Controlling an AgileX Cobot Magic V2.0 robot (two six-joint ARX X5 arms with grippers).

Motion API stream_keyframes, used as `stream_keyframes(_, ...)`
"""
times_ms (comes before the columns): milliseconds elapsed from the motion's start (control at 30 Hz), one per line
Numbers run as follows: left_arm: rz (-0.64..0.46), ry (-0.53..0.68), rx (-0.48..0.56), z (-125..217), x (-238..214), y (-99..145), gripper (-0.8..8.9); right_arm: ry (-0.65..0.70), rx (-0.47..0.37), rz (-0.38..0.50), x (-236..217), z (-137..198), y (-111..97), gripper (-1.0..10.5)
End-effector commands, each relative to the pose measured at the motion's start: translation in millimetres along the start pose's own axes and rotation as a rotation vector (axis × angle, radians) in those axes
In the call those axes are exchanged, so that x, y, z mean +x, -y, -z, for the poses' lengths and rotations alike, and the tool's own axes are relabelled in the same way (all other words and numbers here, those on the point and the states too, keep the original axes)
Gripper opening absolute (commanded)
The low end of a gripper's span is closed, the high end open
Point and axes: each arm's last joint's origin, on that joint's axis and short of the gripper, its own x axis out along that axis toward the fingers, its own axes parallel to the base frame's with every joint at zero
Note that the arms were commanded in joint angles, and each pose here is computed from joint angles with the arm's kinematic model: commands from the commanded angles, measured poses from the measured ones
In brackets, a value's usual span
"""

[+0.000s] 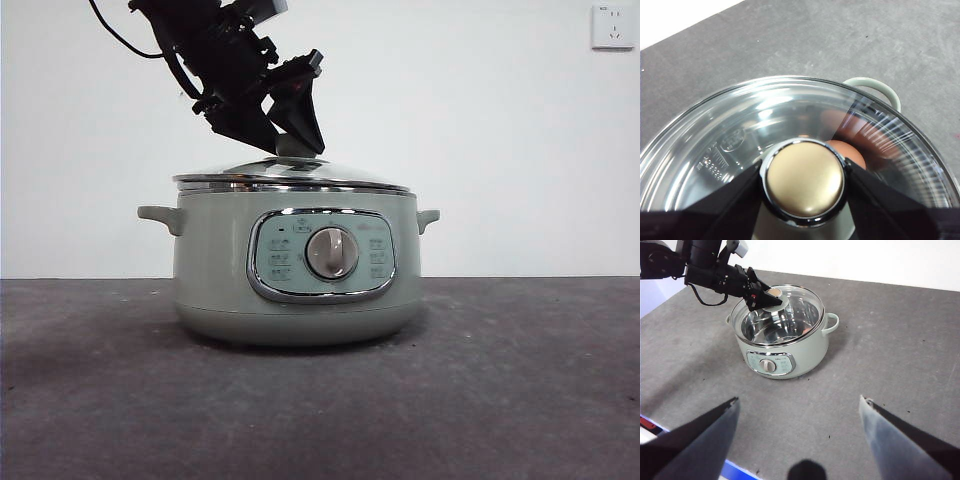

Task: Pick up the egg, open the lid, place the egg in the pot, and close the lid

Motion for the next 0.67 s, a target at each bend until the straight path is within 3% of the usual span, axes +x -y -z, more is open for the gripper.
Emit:
stream_keyframes(33, 0.006, 0.053, -0.012, -6, 0, -1, -0.08, -0.025, 0.009, 0.007, 0, 3, 1, 4.1)
stream_keyframes(333, 0.011, -0.009, -0.034, 3, 11, -2, -0.08, -0.025, 0.009, 0.007, 0, 3, 1, 4.1)
stream_keyframes(667, -0.033, -0.16, -0.049, 18, 9, -4, -0.08, -0.025, 0.009, 0.008, 0, 3, 1, 4.1)
